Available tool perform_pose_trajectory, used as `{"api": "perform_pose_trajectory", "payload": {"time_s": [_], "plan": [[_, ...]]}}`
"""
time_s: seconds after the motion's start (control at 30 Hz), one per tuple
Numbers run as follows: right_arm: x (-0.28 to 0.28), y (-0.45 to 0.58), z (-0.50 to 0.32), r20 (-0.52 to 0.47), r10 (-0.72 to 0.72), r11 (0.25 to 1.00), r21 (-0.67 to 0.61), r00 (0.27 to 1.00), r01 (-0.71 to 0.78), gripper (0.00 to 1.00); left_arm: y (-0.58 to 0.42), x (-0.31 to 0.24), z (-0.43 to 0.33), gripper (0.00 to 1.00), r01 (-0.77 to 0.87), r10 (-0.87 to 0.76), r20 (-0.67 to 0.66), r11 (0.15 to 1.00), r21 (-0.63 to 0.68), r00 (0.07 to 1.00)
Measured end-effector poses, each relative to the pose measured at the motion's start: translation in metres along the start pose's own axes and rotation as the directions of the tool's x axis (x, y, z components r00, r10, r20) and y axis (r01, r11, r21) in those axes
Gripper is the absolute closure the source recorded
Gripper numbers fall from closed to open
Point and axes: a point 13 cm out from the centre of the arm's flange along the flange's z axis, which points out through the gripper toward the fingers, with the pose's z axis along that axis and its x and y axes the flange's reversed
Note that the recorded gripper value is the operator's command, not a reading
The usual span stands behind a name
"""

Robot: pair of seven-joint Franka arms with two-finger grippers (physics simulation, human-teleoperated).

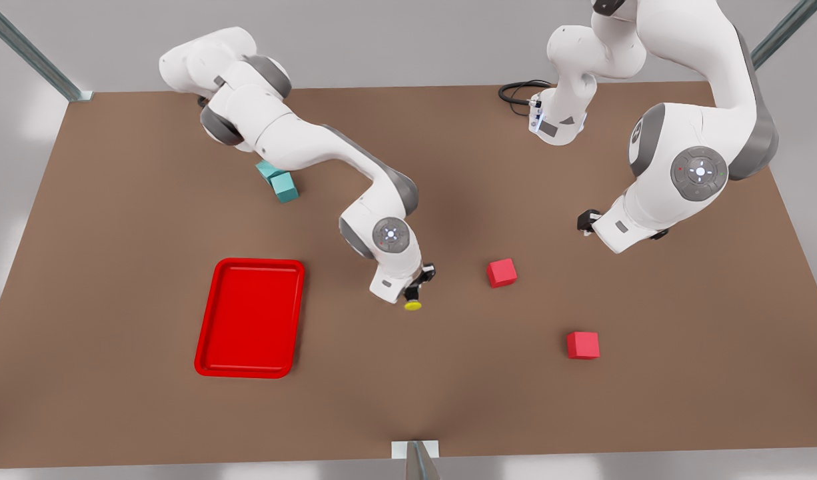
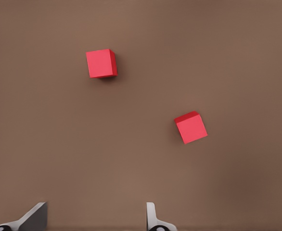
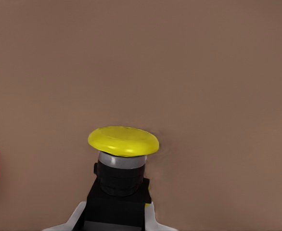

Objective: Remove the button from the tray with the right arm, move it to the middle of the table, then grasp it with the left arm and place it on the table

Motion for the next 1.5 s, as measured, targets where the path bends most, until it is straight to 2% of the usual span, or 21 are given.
{"api": "perform_pose_trajectory", "payload": {"time_s": [0.17,0.43,0.47,0.5,0.57,0.77,0.83,0.93,1.0,1.1,1.27,1.37,1.5], "plan": [[0.023,0.035,0.065,-0.007,0.09,0.995,0.032,0.996,-0.09,0.57,-0.001,-0.001,0.002,0.0,-0.001,0.001,-0.001,1.0,-0.001,1.0],[0.033,0.026,0.124,-0.028,0.248,0.968,0.049,0.968,-0.246,0.51,-0.001,-0.006,0.007,0.0,0.0,0.0,-0.002,1.0,-0.002,1.0],[0.033,0.025,0.126,-0.026,0.262,0.964,0.05,0.965,-0.261,0.47,-0.001,-0.006,0.007,0.0,0.0,0.0,-0.002,1.0,-0.003,1.0],[0.033,0.026,0.128,-0.024,0.275,0.961,0.049,0.961,-0.274,0.27,-0.001,-0.006,0.007,0.0,0.0,0.0,-0.001,1.0,-0.003,1.0],[0.032,0.025,0.128,-0.018,0.301,0.953,0.048,0.953,-0.3,0.0,-0.001,-0.007,0.007,0.0,0.0,0.0,0.001,1.0,-0.003,1.0],[0.021,0.021,0.118,0.003,0.37,0.929,0.032,0.929,-0.369,0.0,-0.007,-0.007,0.006,0.0,-0.008,0.008,0.004,1.0,-0.005,1.0],[0.006,0.028,0.068,0.038,0.385,0.923,-0.003,0.922,-0.385,0.0,-0.015,-0.01,0.011,0.0,-0.016,0.016,-0.002,1.0,-0.008,1.0],[-0.027,0.006,-0.116,0.137,0.415,0.91,-0.071,0.899,-0.409,0.0,-0.079,-0.036,0.039,0.0,-0.055,0.055,-0.016,0.998,-0.033,0.998],[-0.042,-0.129,-0.226,0.172,0.5,0.864,-0.03,0.849,-0.502,0.0,-0.17,-0.066,0.093,0.0,-0.068,0.068,-0.038,0.998,-0.004,0.997],[0.029,-0.337,-0.332,0.189,0.608,0.771,0.091,0.771,-0.63,0.0,-0.279,-0.099,0.196,0.0,0.017,-0.016,-0.024,0.998,0.055,1.0],[0.085,-0.444,-0.355,0.086,0.633,0.752,0.164,0.769,-0.638,0.0,-0.333,-0.14,0.282,0.0,0.232,-0.245,0.083,0.962,0.144,0.966],[0.106,-0.501,-0.356,0.019,0.66,0.738,0.165,0.751,-0.654,0.0,-0.363,-0.125,0.282,0.0,0.266,-0.291,0.11,0.943,0.202,0.95],[0.124,-0.518,-0.348,-0.054,0.616,0.777,0.203,0.786,-0.595,0.0,-0.381,-0.109,0.286,0.0,0.268,-0.301,0.129,0.937,0.225,0.945]]}}
